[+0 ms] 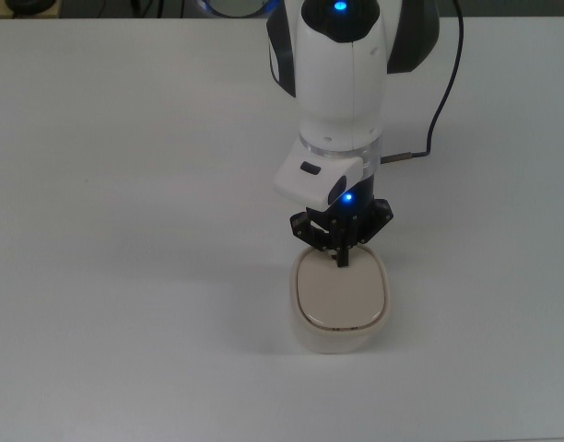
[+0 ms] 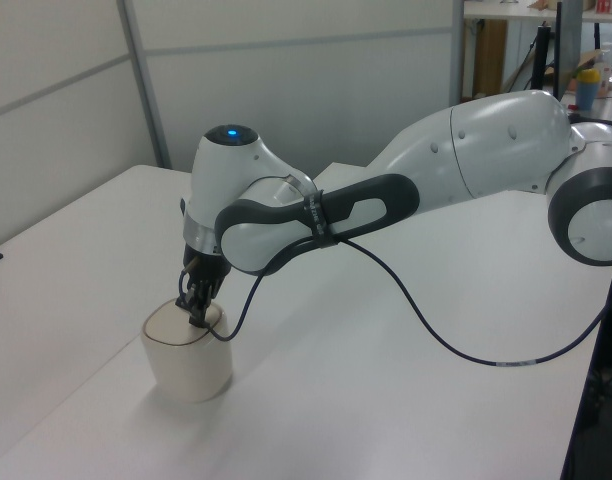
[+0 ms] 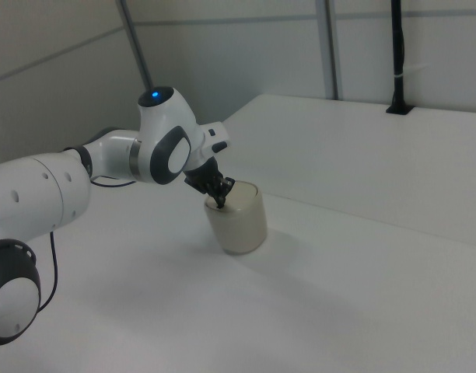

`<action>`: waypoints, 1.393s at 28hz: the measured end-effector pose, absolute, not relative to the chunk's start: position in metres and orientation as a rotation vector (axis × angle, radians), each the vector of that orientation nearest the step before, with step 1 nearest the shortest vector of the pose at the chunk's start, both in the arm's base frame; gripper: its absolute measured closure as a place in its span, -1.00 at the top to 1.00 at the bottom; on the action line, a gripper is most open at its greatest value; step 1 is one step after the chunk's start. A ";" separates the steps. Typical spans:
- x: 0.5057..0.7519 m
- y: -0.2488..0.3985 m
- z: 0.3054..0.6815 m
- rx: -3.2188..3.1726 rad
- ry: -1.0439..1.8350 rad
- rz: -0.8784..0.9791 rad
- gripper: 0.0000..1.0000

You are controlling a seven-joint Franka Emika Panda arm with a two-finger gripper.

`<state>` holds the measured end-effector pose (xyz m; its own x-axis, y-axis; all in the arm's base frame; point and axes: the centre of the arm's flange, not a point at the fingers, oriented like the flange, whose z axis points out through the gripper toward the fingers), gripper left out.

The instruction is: Open the trash can

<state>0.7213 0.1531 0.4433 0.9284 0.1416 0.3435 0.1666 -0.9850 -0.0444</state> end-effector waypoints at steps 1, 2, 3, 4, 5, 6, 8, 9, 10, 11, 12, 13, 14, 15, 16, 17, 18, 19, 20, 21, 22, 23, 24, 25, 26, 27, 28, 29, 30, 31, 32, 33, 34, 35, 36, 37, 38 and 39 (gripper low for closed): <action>0.721 0.152 0.449 -3.010 -0.237 -0.542 -0.98; 0.721 0.151 0.454 -3.007 -0.233 -0.550 -0.98; 0.720 0.150 0.459 -3.005 -0.228 -0.554 -0.98; 0.719 0.148 0.466 -3.003 -0.222 -0.551 -0.98; 0.717 0.146 0.474 -3.002 -0.216 -0.546 -0.98; 0.714 0.144 0.483 -3.002 -0.210 -0.541 -0.98; 0.706 0.137 0.507 -3.002 -0.196 -0.532 -0.98; 0.702 0.133 0.517 -3.004 -0.189 -0.523 -0.98; 0.697 0.129 0.527 -3.008 -0.183 -0.510 -0.98; 0.692 0.125 0.537 -3.013 -0.177 -0.496 -0.98; 0.687 0.120 0.547 -3.019 -0.171 -0.480 -0.98; 0.680 0.115 0.558 -3.026 -0.164 -0.458 -0.98; 0.674 0.111 0.566 -3.031 -0.158 -0.442 -0.98; 0.669 0.108 0.573 -3.036 -0.154 -0.423 -0.98; 0.664 0.105 0.579 -3.043 -0.150 -0.398 -0.98; 0.658 0.101 0.585 -3.049 -0.147 -0.372 -0.98; 0.653 0.098 0.589 -3.056 -0.147 -0.344 -0.98; 0.645 0.094 0.596 -3.066 -0.150 -0.304 -0.98; 0.641 0.090 0.600 -3.071 -0.152 -0.280 -0.98; 0.635 0.087 0.603 -3.077 -0.166 -0.250 -0.98; 0.630 0.084 0.606 -3.082 -0.181 -0.217 -0.98; 0.625 0.080 0.609 -3.087 -0.193 -0.185 -0.96; 0.618 0.075 0.615 -3.092 -0.208 -0.148 -0.96; 0.613 0.071 0.618 -3.096 -0.213 -0.130 -0.93; 0.609 0.067 0.622 -3.101 -0.214 -0.115 -0.88; 0.605 0.064 0.626 -3.105 -0.215 -0.101 -0.84; 0.601 0.060 0.630 -3.108 -0.211 -0.089 -0.84; 0.597 0.056 0.633 -3.110 -0.204 -0.077 -0.84; 0.592 0.052 0.637 -3.112 -0.195 -0.061 -0.80; 0.590 0.049 0.639 -3.113 -0.188 -0.051 -0.77; 0.588 0.046 0.641 -3.114 -0.181 -0.040 -0.77; 0.586 0.043 0.641 -3.115 -0.175 -0.031 -0.77; 0.585 0.040 0.642 -3.116 -0.168 -0.023 -0.75; 0.584 0.037 0.641 -3.117 -0.159 -0.014 -0.62; 0.584 0.035 0.640 -3.117 -0.153 -0.009 -0.62; 0.584 0.033 0.638 -3.118 -0.149 -0.004 -0.49; 0.585 0.032 0.636 -3.121 -0.146 0.002 -0.42; 0.585 0.031 0.634 -3.126 -0.144 0.009 -0.34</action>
<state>0.5848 0.0310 0.6343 0.9957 0.0921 -0.0053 0.0920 -0.9957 -0.0128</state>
